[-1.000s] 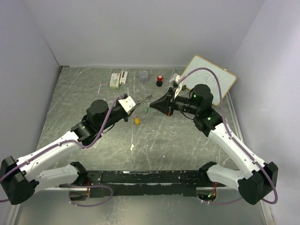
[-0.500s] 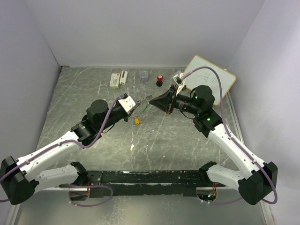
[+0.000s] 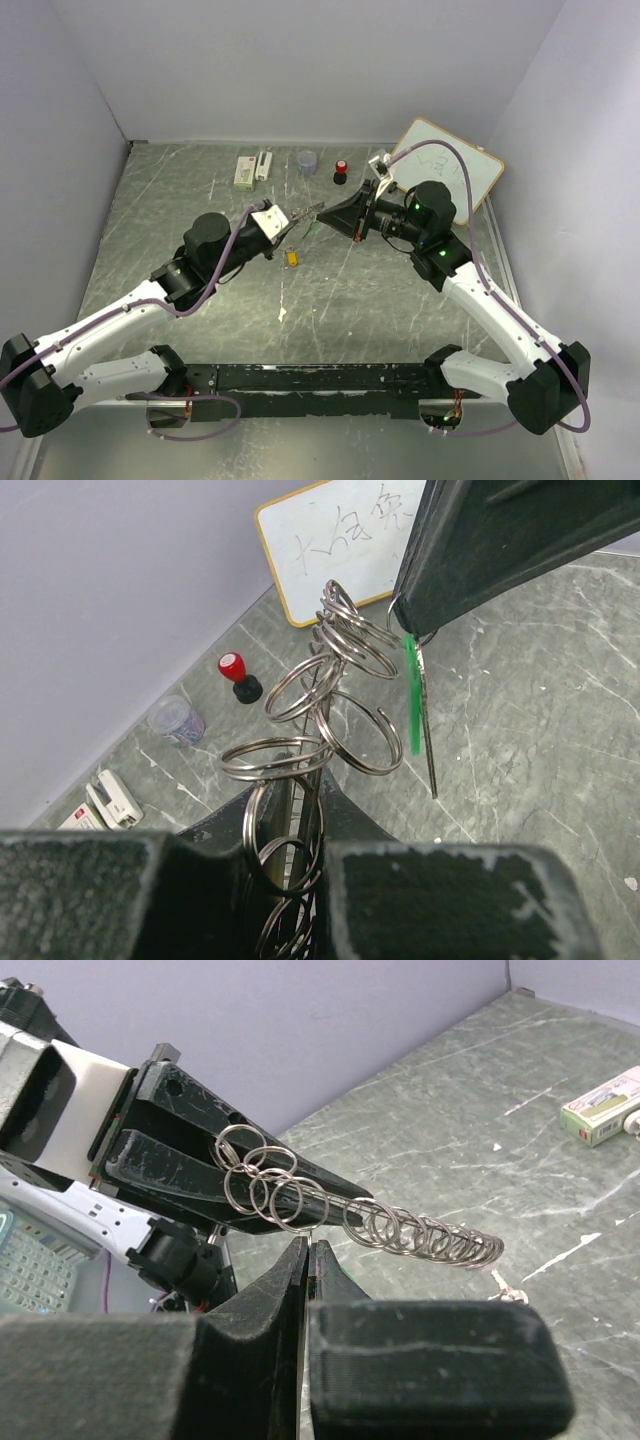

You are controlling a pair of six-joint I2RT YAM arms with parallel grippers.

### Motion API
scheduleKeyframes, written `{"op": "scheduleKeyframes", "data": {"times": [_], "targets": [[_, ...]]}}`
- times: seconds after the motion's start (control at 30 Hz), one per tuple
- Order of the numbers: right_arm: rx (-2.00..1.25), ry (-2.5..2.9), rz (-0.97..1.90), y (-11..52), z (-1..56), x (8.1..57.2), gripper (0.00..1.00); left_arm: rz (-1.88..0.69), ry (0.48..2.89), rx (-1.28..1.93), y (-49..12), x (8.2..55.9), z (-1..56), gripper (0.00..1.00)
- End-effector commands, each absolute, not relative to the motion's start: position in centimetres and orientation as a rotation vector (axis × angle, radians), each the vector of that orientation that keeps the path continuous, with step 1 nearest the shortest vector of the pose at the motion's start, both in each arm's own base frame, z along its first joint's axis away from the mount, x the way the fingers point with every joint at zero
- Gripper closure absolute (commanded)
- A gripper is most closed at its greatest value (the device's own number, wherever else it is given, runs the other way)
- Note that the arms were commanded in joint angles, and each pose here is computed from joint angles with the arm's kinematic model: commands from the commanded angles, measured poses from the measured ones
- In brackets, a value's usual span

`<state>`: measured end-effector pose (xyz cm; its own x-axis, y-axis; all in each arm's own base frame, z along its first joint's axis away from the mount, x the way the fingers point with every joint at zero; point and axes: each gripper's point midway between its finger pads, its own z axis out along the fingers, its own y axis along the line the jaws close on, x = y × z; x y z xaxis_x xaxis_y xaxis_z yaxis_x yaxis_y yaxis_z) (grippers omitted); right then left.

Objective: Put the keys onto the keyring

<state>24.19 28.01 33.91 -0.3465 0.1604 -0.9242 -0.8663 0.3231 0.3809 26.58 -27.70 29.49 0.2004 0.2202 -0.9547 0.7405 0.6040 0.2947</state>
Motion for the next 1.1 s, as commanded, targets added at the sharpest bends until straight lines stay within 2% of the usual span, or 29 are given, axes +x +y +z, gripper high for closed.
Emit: {"op": "scheduleKeyframes", "data": {"times": [0.0, 1.07], "targets": [[-0.617, 1.565, 1.256, 28.1, 34.4, 24.5, 1.00, -0.459, 1.239, 0.835, -27.4, 26.3, 33.8, 0.93], [-0.447, 1.569, 1.319, 27.6, 35.2, 24.7, 1.00, -0.376, 1.229, 0.844, -27.4, 27.8, 32.6, 0.93]]}}
